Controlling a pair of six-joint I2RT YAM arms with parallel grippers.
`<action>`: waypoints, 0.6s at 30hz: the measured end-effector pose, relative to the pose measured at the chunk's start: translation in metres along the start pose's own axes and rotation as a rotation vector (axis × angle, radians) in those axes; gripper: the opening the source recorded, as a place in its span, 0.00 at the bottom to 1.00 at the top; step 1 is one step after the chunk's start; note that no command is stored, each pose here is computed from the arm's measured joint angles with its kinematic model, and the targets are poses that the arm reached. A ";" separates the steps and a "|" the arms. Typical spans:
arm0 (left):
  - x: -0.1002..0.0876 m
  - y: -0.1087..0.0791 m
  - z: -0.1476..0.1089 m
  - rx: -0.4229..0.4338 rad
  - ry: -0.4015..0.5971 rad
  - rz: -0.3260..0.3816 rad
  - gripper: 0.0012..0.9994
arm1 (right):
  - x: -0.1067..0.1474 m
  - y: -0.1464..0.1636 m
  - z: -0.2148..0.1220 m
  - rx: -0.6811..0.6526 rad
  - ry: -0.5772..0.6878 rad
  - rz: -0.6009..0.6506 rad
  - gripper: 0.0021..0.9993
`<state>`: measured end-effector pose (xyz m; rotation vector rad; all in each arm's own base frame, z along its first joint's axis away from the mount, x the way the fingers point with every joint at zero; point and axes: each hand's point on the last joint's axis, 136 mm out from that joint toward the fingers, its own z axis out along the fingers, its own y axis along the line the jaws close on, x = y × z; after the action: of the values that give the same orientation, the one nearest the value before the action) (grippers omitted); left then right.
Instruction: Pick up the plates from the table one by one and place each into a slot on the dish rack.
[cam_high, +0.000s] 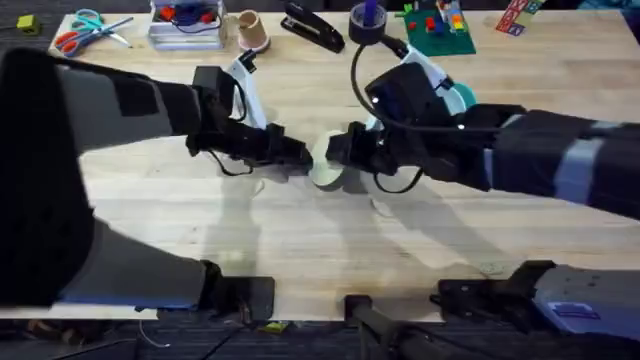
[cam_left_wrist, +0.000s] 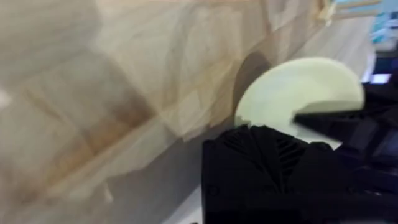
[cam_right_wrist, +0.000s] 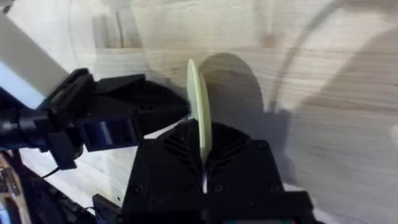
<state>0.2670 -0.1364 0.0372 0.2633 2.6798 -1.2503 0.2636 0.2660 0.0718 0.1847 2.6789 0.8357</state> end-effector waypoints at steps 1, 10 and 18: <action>0.002 0.000 -0.003 -0.023 0.006 -0.001 0.04 | -0.001 0.000 -0.003 -0.001 -0.010 -0.010 0.03; -0.025 -0.029 -0.054 -0.187 -0.077 0.098 0.04 | -0.026 0.018 -0.057 -0.072 -0.141 -0.125 0.03; -0.034 -0.063 -0.095 -0.268 -0.152 0.169 0.04 | -0.025 -0.020 -0.098 0.073 -0.101 -0.193 0.03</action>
<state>0.2773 -0.1058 0.1514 0.3342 2.5927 -0.8188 0.2523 0.1929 0.1428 -0.0146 2.5844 0.6521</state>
